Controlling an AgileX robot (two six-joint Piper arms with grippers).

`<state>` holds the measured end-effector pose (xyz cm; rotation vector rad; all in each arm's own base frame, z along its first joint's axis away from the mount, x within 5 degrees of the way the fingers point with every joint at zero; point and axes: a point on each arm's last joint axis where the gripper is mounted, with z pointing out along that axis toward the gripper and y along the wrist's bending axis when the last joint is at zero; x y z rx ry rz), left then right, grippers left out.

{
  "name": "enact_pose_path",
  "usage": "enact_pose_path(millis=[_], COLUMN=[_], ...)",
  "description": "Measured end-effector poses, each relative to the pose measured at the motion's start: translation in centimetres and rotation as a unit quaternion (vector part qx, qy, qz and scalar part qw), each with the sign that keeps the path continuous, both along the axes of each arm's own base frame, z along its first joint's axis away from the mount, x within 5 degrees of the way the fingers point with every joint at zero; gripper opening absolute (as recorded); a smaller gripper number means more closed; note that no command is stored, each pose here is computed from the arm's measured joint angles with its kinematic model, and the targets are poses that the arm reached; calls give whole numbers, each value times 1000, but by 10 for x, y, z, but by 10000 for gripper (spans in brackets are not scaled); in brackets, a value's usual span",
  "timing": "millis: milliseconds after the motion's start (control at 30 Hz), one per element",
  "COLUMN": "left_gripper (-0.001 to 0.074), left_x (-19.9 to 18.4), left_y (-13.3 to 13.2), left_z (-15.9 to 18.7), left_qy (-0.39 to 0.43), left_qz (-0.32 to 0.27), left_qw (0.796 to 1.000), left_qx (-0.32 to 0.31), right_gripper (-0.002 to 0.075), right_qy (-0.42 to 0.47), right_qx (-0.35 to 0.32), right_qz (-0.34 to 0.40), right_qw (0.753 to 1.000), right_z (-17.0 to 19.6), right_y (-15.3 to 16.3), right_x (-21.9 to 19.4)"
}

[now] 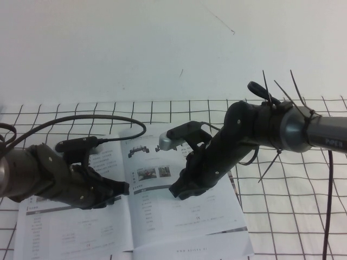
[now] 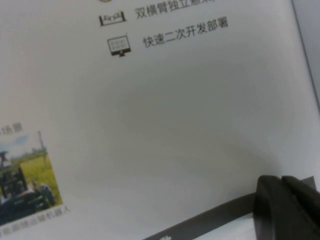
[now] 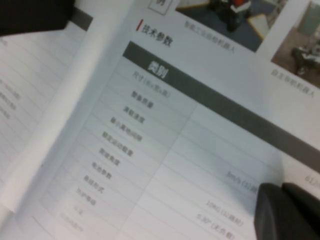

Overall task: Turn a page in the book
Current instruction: Open the closed book

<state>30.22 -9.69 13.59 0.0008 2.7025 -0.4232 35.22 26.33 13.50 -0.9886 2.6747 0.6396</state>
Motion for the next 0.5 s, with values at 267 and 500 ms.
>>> enact_pose_path(millis=[267, 500], left_gripper=[-3, -3], left_x=[-12, -50], left_y=[0, 6], left_z=[53, 134], left_qy=[-65, -169], left_qz=[-30, -61], left_qw=[997, 982], left_qx=[-18, -50], right_gripper=[1, 0], right_qy=[-90, -229], right_qx=[26, 45], right_qz=[9, 29], right_qw=[996, 972], right_z=[80, 193], right_y=[-10, -41], right_x=[-9, -45])
